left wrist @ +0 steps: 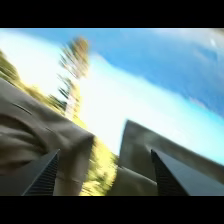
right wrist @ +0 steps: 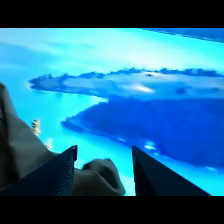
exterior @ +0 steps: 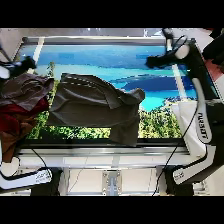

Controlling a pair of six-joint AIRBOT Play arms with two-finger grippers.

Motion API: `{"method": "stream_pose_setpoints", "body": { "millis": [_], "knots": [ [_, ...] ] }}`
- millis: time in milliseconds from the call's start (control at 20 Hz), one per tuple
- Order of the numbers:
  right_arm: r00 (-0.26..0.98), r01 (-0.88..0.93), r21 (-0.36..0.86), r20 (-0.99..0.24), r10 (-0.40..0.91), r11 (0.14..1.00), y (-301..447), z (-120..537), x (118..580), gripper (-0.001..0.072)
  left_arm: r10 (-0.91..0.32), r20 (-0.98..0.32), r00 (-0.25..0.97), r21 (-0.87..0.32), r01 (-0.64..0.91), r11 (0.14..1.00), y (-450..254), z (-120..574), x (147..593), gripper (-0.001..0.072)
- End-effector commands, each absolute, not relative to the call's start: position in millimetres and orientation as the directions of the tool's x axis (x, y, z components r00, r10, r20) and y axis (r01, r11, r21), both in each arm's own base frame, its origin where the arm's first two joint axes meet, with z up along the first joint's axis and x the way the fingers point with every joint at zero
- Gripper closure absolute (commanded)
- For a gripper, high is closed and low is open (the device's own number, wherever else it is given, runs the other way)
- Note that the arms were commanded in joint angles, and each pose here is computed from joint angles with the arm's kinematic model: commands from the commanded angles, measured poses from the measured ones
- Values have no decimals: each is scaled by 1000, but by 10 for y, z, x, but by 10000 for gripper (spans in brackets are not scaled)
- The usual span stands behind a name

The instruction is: Fold the shirts.

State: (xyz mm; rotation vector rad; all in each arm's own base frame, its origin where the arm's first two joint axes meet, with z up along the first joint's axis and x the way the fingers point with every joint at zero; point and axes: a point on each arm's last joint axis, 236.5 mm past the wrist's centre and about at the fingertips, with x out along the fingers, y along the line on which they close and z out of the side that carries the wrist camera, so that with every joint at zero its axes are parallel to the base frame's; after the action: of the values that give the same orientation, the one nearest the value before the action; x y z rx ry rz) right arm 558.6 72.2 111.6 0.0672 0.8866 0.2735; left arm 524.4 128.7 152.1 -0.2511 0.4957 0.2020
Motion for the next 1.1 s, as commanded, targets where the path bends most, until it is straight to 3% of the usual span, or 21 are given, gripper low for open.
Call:
{"method": "stream_pose_setpoints", "body": {
  "millis": [0, 100, 200, 350, 500, 600, 750, 1050],
  "knots": [
    [467, -87, 53, -880, 87, 995, -290, 1486, 4810, 337, 335, -510, 792, -58, -420, 906, 2112, 2023, 4349, 59],
    [429, -35, 75, -900, 83, 997, -606, 1660, 4365, 337, 420, -584, 695, -67, -557, 828, 2509, 1830, 3645, 60],
    [432, -21, 146, -891, 141, 989, -641, 1694, 4015, 337, 422, -665, 616, -146, -661, 736, 2547, 1340, 3030, 60],
    [520, 14, 295, -818, 245, 955, -427, 1343, 3692, 334, 232, -769, 596, -380, -718, 583, 1947, 402, 2546, 61],
    [674, 191, 538, -680, 289, 821, -231, 750, 3644, 325, -65, -761, 645, -609, -676, 415, 1162, -248, 2577, 61],
    [593, 302, 662, -694, 409, 686, -7, 146, 3374, 326, -161, -724, 670, -676, -645, 357, 930, -440, 2632, 61],
    [409, 258, 743, -663, 627, 617, 457, -295, 3075, 325, -215, -735, 643, -675, -666, 317, 864, -635, 2617, 61],
    [276, 205, 783, -622, 732, 588, 989, -644, 3097, 326, -308, -663, 683, -748, -584, 317, 580, -664, 2946, 79]
  ]
}}
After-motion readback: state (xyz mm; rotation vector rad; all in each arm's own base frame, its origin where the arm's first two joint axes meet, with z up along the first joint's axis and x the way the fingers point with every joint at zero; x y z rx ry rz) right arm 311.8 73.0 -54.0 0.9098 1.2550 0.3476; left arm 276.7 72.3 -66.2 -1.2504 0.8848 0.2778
